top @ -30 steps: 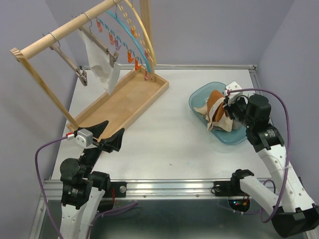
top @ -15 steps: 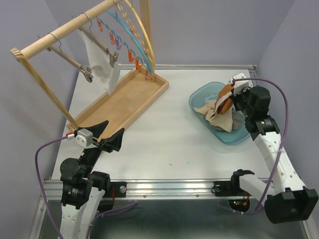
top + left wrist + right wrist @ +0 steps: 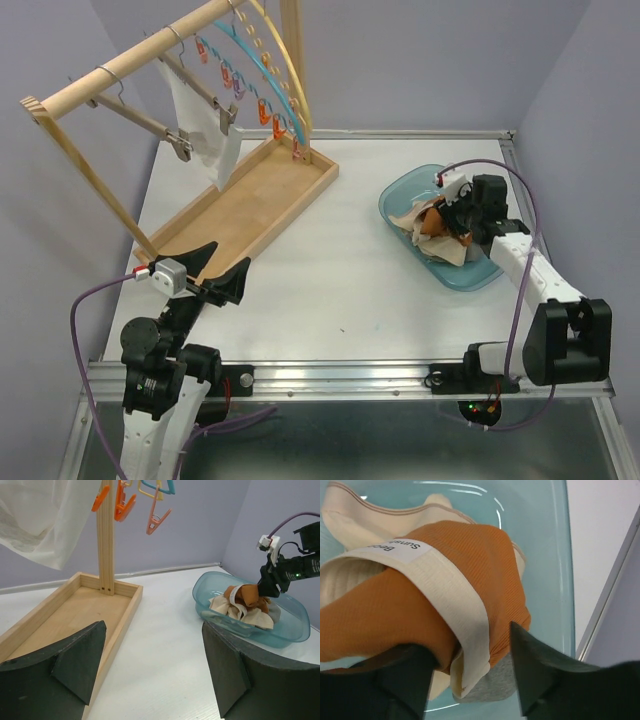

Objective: Remove the underwear clipped to the hanger
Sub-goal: Place the underwear in the bin, then pick up the hanger from the clothesline.

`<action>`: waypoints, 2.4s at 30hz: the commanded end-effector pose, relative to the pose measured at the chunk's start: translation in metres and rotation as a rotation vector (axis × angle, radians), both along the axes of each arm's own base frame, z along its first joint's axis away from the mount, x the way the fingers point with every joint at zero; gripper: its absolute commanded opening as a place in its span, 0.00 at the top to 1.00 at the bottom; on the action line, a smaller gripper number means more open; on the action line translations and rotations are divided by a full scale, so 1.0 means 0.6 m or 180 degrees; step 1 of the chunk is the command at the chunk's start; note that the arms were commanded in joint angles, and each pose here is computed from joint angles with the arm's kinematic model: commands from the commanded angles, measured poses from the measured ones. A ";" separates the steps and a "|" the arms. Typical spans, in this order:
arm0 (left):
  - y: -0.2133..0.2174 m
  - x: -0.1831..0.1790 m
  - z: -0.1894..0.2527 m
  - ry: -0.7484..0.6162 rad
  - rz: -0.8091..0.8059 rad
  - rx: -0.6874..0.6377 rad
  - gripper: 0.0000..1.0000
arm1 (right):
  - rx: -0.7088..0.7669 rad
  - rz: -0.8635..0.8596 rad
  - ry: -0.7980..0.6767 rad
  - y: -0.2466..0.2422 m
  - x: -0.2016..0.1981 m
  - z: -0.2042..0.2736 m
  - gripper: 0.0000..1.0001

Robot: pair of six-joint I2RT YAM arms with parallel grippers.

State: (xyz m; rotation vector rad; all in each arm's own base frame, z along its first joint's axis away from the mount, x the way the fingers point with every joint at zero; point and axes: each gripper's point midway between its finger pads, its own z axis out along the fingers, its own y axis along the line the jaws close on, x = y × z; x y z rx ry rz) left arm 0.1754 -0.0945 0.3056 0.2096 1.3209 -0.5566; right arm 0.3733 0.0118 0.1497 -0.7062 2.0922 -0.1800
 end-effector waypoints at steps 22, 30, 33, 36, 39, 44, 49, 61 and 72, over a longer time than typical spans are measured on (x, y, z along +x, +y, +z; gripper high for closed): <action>-0.022 0.021 0.036 0.0363 -0.0209 -0.0522 0.01 | 0.1173 0.1350 -0.0156 0.152 -0.138 0.171 0.00; -0.036 0.023 0.057 0.0472 -0.0347 -0.0603 0.01 | 0.1832 0.2064 0.0197 0.219 -0.206 0.147 0.00; -0.037 0.020 0.070 0.0550 -0.0369 -0.0612 0.01 | 0.1822 0.2056 0.0238 0.218 -0.207 0.135 0.00; -0.044 0.014 0.089 0.0596 -0.0454 -0.0633 0.01 | 0.1834 0.2052 0.0253 0.219 -0.206 0.134 0.00; -0.048 0.010 0.104 0.0679 -0.0507 -0.0656 0.01 | 0.1832 0.2046 0.0256 0.219 -0.206 0.134 0.00; -0.045 -0.001 0.146 0.0638 -0.0505 -0.0741 0.01 | 0.1824 0.2033 0.0260 0.218 -0.205 0.133 0.00; -0.057 -0.003 0.171 0.0724 -0.0644 -0.0734 0.01 | 0.1807 0.2043 0.0227 0.218 -0.206 0.136 0.00; -0.033 0.060 0.086 0.1054 -0.0163 -0.0488 0.01 | 0.2005 0.2332 -0.0028 0.253 -0.172 0.278 0.00; -0.034 0.030 0.240 0.0708 -0.0285 -0.0589 0.01 | 0.2100 0.2526 0.0201 0.358 -0.146 0.301 0.00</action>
